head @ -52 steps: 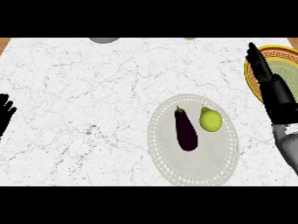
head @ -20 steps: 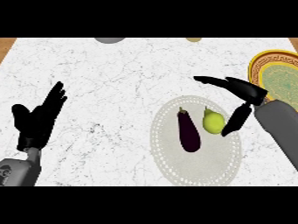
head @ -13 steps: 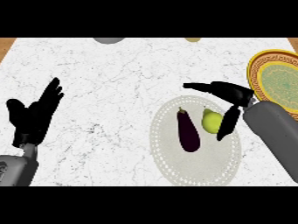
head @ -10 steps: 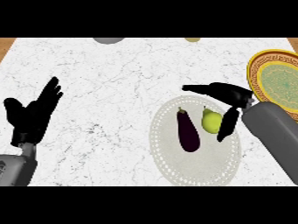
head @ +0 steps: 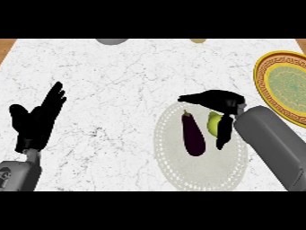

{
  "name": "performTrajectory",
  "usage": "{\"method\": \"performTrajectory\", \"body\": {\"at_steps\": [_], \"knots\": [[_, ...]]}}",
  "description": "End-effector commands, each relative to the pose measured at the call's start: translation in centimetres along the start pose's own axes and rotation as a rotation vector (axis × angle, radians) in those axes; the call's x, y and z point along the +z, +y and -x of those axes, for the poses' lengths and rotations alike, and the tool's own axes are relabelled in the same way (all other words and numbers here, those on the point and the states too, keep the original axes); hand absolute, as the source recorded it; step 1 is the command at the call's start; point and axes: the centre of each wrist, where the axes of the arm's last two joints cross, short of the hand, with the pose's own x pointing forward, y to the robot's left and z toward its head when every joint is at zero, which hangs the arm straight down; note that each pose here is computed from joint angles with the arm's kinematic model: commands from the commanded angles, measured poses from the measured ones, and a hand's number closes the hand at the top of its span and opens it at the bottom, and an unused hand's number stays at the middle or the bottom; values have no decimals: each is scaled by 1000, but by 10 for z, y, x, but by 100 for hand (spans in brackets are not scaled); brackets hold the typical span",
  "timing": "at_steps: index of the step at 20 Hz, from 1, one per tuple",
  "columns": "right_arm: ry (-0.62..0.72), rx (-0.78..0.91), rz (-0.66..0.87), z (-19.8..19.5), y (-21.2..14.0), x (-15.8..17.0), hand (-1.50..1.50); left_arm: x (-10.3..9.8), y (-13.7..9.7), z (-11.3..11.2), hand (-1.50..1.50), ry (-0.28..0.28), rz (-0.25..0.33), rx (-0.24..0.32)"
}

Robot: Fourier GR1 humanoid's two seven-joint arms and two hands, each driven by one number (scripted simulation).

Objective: Pick the eggplant from the placemat and place it in the plate

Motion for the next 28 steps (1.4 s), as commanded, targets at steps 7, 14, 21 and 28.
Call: {"method": "performTrajectory", "body": {"at_steps": [7, 14, 21, 28], "knots": [[61, 62, -41, 14, 7, -21, -150, -2, -7, 16, 0, -5, 2, 0], [68, 99, -46, -13, 41, -52, -150, -2, 5, 2, 0, 9, 4, 14], [17, 165, -209, -3, 36, -51, 150, -14, -5, 4, 0, -8, 13, 10], [-35, 110, -160, -13, 54, -58, 150, 7, -2, 11, 0, -2, -2, 5]]}}
